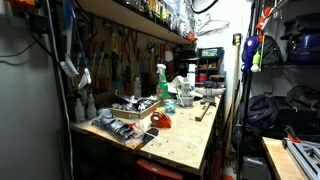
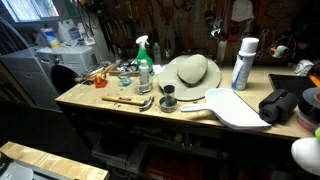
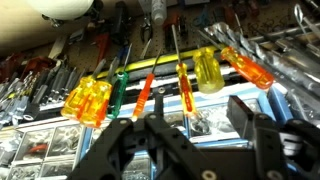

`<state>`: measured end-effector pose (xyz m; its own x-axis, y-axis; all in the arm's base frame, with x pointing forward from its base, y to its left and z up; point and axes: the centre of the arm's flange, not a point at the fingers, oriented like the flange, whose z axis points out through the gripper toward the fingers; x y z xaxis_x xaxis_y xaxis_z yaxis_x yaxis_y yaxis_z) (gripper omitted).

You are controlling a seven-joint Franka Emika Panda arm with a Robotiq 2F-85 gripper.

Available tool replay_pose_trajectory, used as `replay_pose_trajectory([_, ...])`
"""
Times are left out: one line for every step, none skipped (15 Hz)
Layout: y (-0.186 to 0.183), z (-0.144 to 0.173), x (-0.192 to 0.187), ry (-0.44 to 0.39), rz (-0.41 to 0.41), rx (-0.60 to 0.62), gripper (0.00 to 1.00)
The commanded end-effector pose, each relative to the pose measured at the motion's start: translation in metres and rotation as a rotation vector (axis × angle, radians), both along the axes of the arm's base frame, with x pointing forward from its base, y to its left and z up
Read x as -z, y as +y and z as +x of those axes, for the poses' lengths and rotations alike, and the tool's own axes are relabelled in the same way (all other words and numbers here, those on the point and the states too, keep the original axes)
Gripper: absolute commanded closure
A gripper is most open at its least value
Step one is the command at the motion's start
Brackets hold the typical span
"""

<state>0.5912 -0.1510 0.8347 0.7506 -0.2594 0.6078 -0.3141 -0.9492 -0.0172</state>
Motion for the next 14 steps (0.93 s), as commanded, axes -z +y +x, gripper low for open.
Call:
replay_pose_trajectory([-0.004,0.016,-0.011,-0.024,0.021,0.034,0.4])
replay_pose_trajectory([-0.004,0.017,-0.011,-0.023,0.024,0.039,0.41])
replay_pose_trajectory([-0.004,0.017,-0.01,-0.023,0.024,0.044,0.42])
replay_pose_trajectory([-0.005,0.018,-0.009,-0.022,0.024,0.045,0.41])
replay_pose_trajectory([-0.005,0.018,-0.009,-0.023,0.024,0.049,0.42])
replay_pose_trajectory([-0.005,0.019,-0.009,-0.023,0.024,0.051,0.41])
replay_pose_trajectory([-0.006,0.019,-0.009,-0.023,0.025,0.053,0.47])
replay_pose_trajectory([-0.007,0.019,-0.009,-0.025,0.025,0.055,0.48])
replay_pose_trajectory([-0.008,0.019,-0.01,-0.026,0.025,0.06,0.53])
replay_pose_trajectory([-0.01,0.018,-0.011,-0.028,0.024,0.065,0.52])
replay_pose_trajectory([-0.012,0.017,-0.012,-0.028,0.022,0.067,0.52])
replay_pose_trajectory([-0.013,0.016,-0.012,-0.029,0.02,0.071,0.54])
replay_pose_trajectory([-0.015,0.015,-0.013,-0.03,0.017,0.074,0.54])
replay_pose_trajectory([-0.017,0.014,-0.012,-0.026,0.014,0.077,0.57])
